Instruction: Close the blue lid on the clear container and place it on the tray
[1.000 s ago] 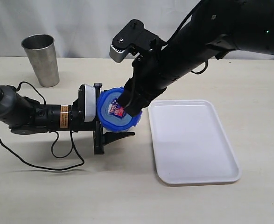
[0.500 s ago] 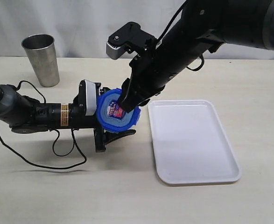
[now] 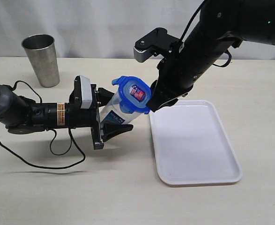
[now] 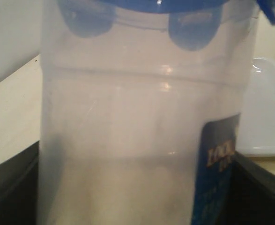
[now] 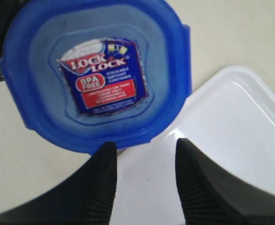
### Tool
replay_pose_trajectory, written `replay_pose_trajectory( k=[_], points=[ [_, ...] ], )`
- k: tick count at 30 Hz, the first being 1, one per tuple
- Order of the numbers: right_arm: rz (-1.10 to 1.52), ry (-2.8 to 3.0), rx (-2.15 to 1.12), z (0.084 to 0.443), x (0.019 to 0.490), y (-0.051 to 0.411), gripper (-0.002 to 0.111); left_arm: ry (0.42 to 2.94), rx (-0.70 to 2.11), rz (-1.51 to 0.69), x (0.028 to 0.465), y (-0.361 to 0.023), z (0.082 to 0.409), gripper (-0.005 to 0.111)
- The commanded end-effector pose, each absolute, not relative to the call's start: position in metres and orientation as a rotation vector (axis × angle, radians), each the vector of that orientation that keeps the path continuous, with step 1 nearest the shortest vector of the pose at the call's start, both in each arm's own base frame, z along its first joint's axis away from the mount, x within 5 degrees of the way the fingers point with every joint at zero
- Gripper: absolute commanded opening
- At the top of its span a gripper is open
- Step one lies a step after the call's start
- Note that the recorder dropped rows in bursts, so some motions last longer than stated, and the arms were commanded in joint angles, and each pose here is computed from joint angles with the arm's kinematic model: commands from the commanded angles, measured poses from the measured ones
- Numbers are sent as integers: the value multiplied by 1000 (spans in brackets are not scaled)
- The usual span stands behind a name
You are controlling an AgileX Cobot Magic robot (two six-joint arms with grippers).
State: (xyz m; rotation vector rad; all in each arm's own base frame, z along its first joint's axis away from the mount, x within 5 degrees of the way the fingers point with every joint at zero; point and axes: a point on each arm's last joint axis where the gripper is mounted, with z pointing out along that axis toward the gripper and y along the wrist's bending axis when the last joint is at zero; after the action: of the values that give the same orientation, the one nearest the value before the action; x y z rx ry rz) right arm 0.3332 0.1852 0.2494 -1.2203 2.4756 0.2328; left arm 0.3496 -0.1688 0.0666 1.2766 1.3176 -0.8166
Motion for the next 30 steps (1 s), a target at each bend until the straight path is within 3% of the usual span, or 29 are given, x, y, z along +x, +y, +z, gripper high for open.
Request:
replay_pose_trajectory(
  k=[1,4,8,14,18,25,30],
  points=[
    [215,2405,-1260,270,331,183,39,1323,1258,-830,350,-169,68,0],
    [333,2401,-1052,296,327,186,39,1312,1259,-814,350,-169,68,0],
    [663,2474,-427,323,324,192,39,1352,1220,-779,355,-168,67,0],
    [889,2474,-264,315,330,210,40,1335,1220,-733,357,-167,68,0],
    [776,2517,-258,300,351,222,40,1333,1230,-721,357,-167,67,0],
    [286,2559,-423,309,359,262,40,1415,1220,-664,362,-164,62,0],
    [225,2610,-449,312,360,279,40,1532,1210,-582,368,-159,67,0]
  ],
)
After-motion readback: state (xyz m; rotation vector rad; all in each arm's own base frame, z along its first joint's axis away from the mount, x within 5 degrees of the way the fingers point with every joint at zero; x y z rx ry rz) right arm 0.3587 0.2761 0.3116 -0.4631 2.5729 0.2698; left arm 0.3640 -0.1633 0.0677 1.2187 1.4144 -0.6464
